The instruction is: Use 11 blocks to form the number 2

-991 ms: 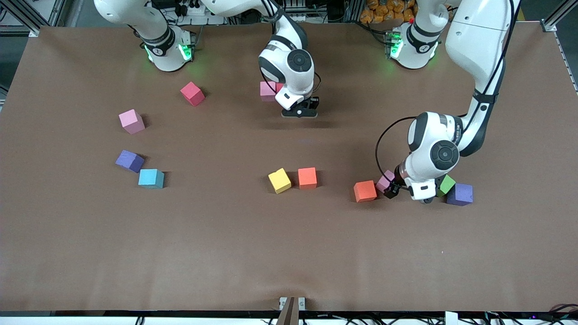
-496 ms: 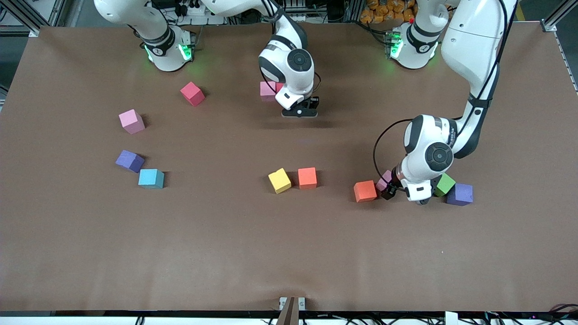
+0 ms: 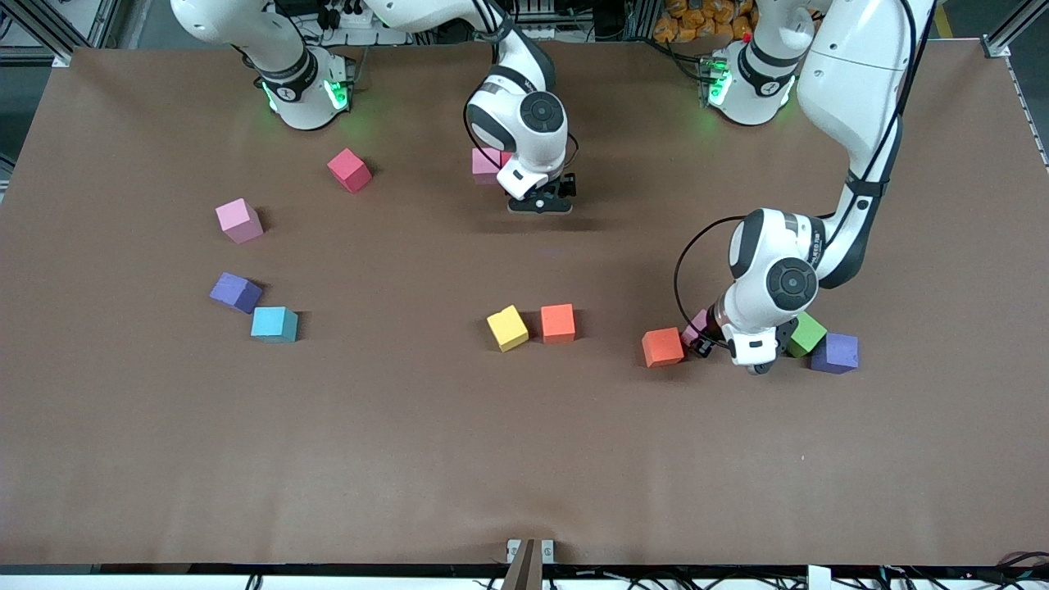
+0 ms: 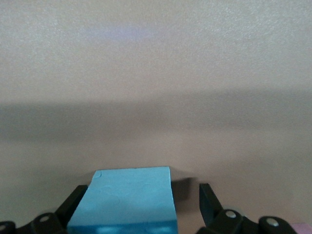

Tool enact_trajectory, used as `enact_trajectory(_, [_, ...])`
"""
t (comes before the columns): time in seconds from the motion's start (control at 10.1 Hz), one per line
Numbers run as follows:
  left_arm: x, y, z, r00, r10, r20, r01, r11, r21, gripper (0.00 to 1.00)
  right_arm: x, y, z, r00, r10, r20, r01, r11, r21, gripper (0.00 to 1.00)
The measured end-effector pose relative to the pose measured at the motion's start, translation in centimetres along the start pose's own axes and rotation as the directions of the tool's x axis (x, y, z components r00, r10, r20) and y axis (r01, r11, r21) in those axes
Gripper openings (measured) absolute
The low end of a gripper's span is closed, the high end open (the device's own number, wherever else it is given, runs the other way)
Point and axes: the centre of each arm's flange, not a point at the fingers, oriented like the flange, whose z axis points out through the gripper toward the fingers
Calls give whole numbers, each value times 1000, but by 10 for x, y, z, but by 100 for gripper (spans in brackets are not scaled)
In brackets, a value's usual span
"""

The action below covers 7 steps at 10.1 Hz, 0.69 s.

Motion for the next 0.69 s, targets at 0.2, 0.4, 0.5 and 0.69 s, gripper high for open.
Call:
enact_trajectory(0.2, [0,1,-26,999,53,0,-53,999,-6,59,1,-1,-2,1000,3,-4,-3,1000,7,100])
enact_trajectory(0.4, [-1,-2,-57,993,114,8,-114,993,4,59,1,-4,-8,1000,7,-10,-7,1000,19,100])
enact_trajectory(0.5, [-3,-3,-70,989,147,1,-147,989,11,59,1,-5,-13,1000,8,-14,-7,1000,26,100])
enact_trajectory(0.69, [-11,-3,-92,972,232,-23,-231,972,36,59,1,-7,-23,1000,7,-22,-6,999,40,100])
